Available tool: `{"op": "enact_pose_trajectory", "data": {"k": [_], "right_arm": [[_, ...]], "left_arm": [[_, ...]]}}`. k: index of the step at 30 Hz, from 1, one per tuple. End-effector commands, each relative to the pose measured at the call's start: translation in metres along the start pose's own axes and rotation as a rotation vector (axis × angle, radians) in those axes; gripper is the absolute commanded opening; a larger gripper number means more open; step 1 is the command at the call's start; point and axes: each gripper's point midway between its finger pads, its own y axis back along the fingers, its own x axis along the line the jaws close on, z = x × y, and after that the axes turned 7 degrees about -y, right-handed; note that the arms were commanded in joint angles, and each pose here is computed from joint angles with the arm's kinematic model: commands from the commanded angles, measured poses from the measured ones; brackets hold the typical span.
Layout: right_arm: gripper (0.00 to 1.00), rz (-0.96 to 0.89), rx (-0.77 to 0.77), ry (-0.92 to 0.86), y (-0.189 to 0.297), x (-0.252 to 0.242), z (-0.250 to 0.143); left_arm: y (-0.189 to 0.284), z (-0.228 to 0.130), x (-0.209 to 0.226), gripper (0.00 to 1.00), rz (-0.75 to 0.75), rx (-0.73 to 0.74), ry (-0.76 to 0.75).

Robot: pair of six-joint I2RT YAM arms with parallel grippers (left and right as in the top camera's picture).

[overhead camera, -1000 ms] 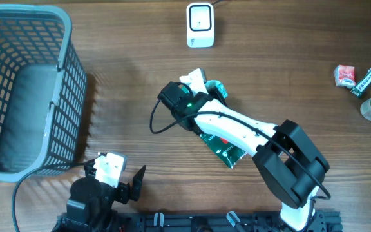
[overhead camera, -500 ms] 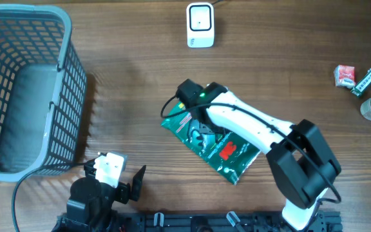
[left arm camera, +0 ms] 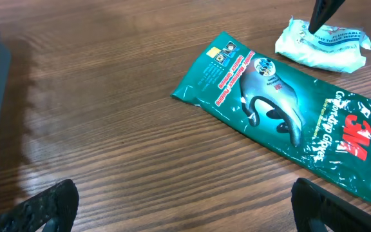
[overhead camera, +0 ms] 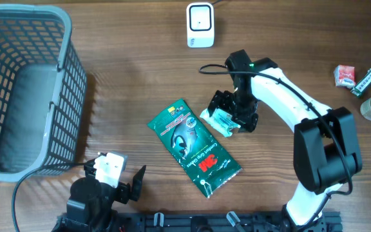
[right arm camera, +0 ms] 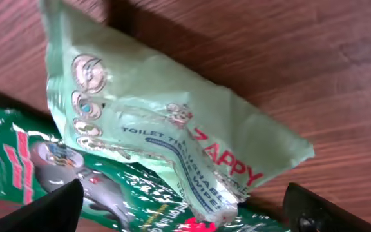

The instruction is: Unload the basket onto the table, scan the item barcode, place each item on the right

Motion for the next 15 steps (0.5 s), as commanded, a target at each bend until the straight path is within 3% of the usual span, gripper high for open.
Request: {"op": "enact_pose_trajectory", "data": {"k": [1, 2, 5, 9, 11, 12, 15], "right_arm": [[1.0, -0.005, -0.006, 0.199, 0.001, 0.0, 0.0], [1.0, 0.002, -0.016, 0.262, 0.005, 0.003, 0.001], [1.0, 0.014, -0.262, 0.541, 0.056, 0.029, 0.017], [1.0, -0.175, -0.472, 0.805, 0.044, 0.049, 0.023], [0.99, -0.378, -0.605, 0.914, 0.035, 0.05, 0.026], [0.99, -0.44, -0.629, 0.935, 0.03, 0.05, 0.024], [0.86, -0.487, -0.577, 0.961, 0.005, 0.046, 0.023]], "left_arm": [[0.0, 0.0, -0.001, 1.0, -0.004, -0.004, -0.012], [0.0, 0.0, -0.001, 1.0, -0.004, -0.004, -0.012], [0.0, 0.0, -0.001, 1.0, -0.004, -0.004, -0.012], [0.0, 0.0, -0.001, 1.0, -0.004, -0.004, -0.012], [0.0, 0.0, -0.001, 1.0, -0.004, -0.004, -0.012], [0.0, 0.0, -0.001, 1.0, -0.004, -0.004, -0.012], [0.0, 0.0, -0.001, 1.0, -0.004, -0.004, -0.012]]}}
